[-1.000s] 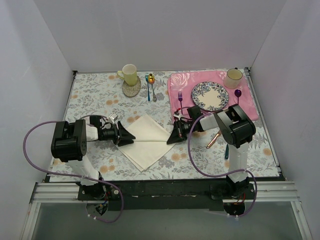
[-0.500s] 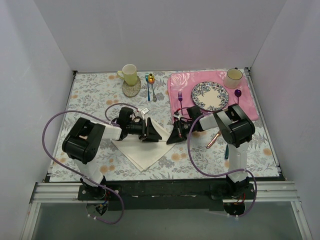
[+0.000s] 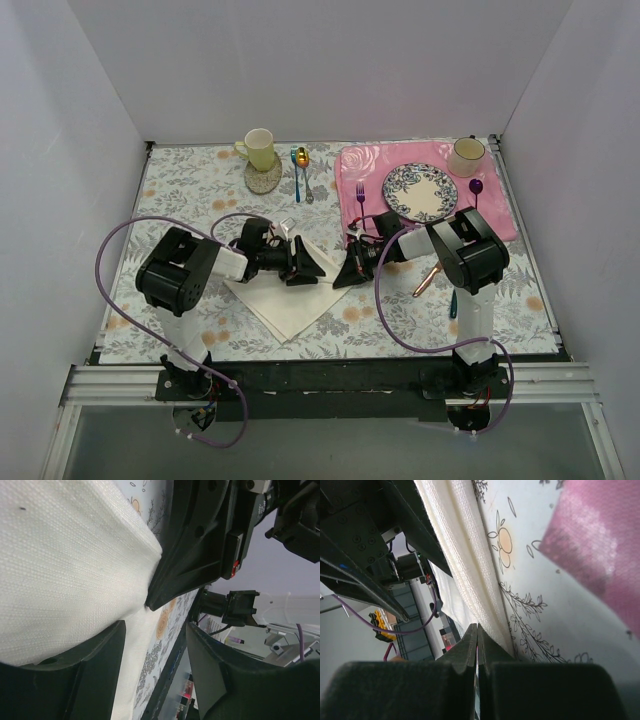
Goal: Fold the napkin into a case and place the utensils inside
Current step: Smooth out the upper triangle-folded napkin at the center of the board, then move the upper triangle-folded napkin to the center of the board.
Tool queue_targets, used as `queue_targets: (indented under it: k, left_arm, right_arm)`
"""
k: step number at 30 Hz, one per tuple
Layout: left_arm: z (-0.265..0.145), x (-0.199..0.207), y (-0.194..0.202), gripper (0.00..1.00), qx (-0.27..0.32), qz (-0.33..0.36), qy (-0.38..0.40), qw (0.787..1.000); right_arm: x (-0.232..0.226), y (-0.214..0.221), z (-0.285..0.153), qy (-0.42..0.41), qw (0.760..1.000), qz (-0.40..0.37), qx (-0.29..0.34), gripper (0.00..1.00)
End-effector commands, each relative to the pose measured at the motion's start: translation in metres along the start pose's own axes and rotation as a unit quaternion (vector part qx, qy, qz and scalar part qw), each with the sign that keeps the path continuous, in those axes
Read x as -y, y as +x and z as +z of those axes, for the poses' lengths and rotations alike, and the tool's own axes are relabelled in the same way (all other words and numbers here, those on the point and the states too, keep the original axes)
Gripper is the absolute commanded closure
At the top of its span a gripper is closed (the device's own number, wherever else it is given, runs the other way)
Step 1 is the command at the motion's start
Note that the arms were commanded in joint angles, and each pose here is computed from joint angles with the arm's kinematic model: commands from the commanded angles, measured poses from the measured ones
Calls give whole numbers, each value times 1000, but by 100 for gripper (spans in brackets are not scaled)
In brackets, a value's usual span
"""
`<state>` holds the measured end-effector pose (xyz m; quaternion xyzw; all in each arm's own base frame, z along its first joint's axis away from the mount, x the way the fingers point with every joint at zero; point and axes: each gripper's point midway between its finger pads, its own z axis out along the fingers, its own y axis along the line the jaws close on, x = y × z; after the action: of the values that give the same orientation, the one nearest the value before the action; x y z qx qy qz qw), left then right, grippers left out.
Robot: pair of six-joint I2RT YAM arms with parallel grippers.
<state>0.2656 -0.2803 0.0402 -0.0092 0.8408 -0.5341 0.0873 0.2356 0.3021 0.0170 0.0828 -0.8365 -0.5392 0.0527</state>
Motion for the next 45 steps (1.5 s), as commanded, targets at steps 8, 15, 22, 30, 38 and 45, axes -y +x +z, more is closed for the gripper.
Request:
queue_targets:
  k: [8, 15, 22, 30, 38, 45]
  left_arm:
    - [-36, -22, 6, 46, 11, -32, 52, 998]
    - [-61, -46, 1, 45, 31, -33, 16, 999]
    - [-86, -38, -5, 44, 25, 7, 32, 999]
    - [-117, 9, -44, 43, 25, 176, -1, 984]
    - [-137, -3, -59, 48, 19, 241, -97, 965]
    - [-141, -33, -50, 55, -8, 251, -156, 955]
  right_arm:
    - [46, 8, 6, 90, 996, 28, 7, 99]
    - [47, 9, 5, 93, 995, 26, 6, 99]
    - [38, 6, 5, 80, 997, 13, 6, 99]
    - [-65, 2, 8, -15, 991, -132, -15, 91]
    - [-102, -35, 2, 22, 966, -256, 19, 84]
    - [-59, -46, 17, 64, 966, -252, 8, 84]
